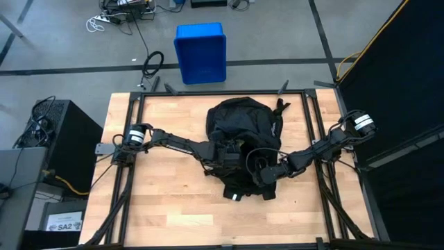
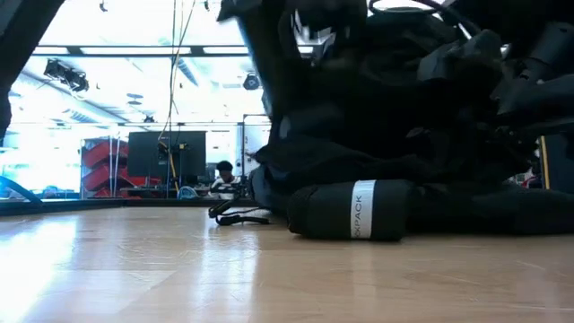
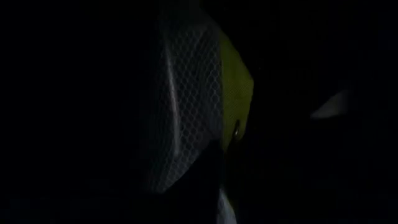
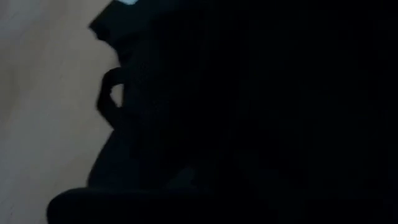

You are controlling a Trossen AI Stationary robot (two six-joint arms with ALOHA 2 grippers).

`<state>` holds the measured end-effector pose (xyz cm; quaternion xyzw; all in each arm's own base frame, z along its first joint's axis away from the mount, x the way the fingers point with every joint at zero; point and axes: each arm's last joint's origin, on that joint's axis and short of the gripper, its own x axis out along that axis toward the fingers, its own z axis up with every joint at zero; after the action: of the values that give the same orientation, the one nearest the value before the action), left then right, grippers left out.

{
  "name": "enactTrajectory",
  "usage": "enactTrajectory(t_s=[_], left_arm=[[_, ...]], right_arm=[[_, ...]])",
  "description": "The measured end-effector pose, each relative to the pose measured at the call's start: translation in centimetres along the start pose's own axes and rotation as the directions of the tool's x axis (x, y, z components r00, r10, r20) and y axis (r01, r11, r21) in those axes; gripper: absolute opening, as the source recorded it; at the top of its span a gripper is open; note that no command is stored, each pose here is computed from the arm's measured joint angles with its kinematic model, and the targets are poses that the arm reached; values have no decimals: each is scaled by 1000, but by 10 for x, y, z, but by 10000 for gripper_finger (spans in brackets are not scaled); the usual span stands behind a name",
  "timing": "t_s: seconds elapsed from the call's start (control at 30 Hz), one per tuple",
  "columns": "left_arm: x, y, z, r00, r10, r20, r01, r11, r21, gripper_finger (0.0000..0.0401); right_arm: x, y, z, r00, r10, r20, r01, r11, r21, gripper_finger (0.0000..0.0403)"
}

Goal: Unpack backpack
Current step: Remove the white zip bag from the black backpack

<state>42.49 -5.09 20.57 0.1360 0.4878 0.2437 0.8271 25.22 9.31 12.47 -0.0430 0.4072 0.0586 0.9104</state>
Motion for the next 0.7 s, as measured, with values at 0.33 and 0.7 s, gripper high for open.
enactTrajectory(t_s=[0.33,0.7], left_arm=[[-118,-10,35,988,39,146,-53,994,95,0],[-177,-29,32,968,-26,251,0,995,104,0]], right_arm=[[2,-14,1,998,-68,1,68,995,74,2],[3,-21,2,995,-105,2,104,990,92,2]])
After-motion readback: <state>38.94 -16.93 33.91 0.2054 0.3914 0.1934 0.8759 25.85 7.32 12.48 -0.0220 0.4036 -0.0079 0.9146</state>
